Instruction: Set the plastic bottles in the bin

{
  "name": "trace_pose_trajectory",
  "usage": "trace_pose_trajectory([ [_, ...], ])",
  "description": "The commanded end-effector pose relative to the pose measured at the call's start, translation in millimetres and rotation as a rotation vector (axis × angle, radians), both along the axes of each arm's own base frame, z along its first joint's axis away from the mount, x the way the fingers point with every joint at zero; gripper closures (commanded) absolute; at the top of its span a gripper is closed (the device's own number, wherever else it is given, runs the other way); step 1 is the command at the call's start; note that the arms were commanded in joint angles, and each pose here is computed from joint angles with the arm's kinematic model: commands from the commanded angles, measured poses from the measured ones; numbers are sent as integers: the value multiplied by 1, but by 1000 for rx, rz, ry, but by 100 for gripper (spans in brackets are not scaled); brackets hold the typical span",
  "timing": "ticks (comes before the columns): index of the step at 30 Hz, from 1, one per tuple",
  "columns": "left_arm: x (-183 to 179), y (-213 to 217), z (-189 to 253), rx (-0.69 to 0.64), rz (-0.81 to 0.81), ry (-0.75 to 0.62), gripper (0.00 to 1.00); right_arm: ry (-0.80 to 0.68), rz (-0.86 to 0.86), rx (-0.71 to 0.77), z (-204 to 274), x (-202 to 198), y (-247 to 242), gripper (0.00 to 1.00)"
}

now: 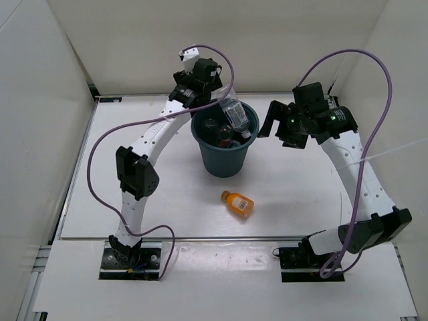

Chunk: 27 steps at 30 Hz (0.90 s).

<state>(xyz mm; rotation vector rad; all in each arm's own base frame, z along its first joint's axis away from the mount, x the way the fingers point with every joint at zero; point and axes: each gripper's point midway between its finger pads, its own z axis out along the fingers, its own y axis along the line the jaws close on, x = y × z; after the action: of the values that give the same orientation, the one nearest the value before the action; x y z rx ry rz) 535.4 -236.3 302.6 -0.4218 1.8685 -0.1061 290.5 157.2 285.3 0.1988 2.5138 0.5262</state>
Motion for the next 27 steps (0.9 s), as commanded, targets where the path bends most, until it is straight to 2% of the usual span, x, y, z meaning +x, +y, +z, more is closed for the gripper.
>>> trace_pose_trajectory([
  [1,15,6,47,-101,-20,-95,0,-79,18,25,19,-7,-2,0],
  [5,28,2,36,-152,-71,-74,0,-59,-7,23,12,-9,-9,0],
  [8,23,-1,29,-151,-126,-40,4,-50,-7,20,8,-10,-10,0],
  [10,17,-3,26,-132,-162,-23,10,-39,-23,22,5,-9,-12,0],
  [13,-1,-23,25,-88,-289,3,19,-43,-28,31,4,-6,-13,0],
  [17,-24,-44,21,-53,-500,39,26,-25,-30,48,-2,0,-10,0],
  [18,-29,-44,13,-54,-517,62,26,-16,-30,45,-5,2,-9,0],
  [23,-57,-30,53,-41,-539,-2,24,-3,-27,55,-8,9,-6,0],
  [27,-77,-29,71,-20,-619,-36,22,9,-21,60,-14,16,-2,0],
])
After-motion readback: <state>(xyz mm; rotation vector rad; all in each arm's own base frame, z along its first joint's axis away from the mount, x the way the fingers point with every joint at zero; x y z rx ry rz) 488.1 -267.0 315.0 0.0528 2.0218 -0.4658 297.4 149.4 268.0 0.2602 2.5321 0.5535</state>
